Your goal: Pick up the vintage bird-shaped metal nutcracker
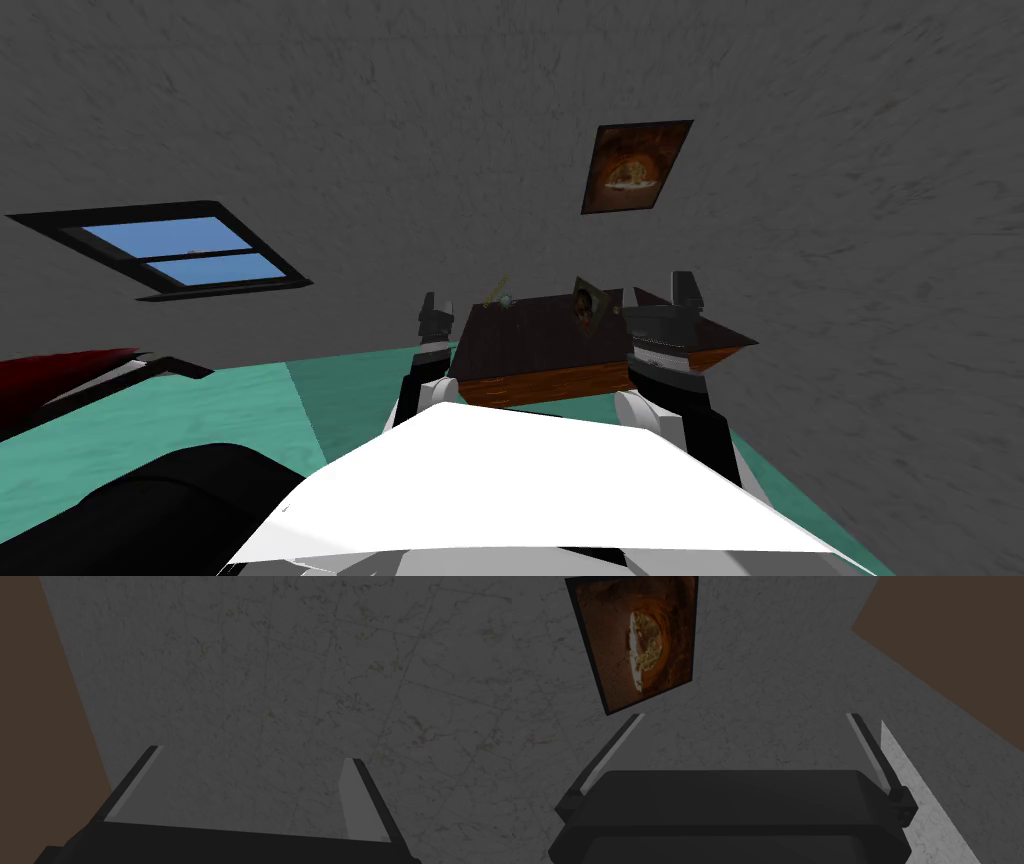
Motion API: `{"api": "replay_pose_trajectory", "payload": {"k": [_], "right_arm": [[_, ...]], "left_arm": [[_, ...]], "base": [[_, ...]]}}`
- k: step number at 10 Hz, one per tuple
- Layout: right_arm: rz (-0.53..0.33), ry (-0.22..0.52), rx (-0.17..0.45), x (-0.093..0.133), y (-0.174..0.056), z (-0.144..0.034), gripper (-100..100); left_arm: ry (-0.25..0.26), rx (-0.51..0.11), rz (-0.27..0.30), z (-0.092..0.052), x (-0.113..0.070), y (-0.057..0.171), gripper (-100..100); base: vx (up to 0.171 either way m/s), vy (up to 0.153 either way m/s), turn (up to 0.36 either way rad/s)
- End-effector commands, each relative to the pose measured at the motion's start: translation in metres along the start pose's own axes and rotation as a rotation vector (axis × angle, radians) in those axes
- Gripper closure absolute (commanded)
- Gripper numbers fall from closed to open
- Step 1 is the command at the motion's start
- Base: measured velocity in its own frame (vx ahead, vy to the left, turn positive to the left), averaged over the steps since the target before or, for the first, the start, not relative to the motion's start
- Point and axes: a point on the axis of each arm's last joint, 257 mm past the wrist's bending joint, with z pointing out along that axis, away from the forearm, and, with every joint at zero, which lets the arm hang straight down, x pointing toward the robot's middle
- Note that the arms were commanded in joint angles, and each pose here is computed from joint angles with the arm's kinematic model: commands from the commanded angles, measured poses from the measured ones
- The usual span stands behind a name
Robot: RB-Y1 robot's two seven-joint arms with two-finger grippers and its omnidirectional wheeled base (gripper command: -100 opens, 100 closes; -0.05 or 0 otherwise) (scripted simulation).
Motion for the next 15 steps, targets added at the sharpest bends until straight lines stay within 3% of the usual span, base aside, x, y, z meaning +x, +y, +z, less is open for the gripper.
{"api": "replay_pose_trajectory", "payload": {"k": [1,6,8,15], "right_arm": [[0.0,0.0,0.0,0.0,0.0,0.0,0],[0.0,0.0,0.0,0.0,0.0,0.0,0],[0.0,0.0,0.0,0.0,0.0,0.0,0],[0.0,0.0,0.0,0.0,0.0,0.0,0]], "left_arm": [[0.026,-0.011,-0.003,0.001,0.0,0.004,-100],[0.068,-0.082,-0.073,0.004,-0.011,0.026,-100],[0.057,-0.137,-0.12,0.005,-0.026,0.045,-100],[-0.012,-0.238,-0.289,0.003,-0.059,0.08,-100]], "base": [[-0.015,0.006,-0.136],[-0.047,0.019,-0.178],[-0.048,0.011,-0.29],[-0.039,0.005,-0.184]]}}
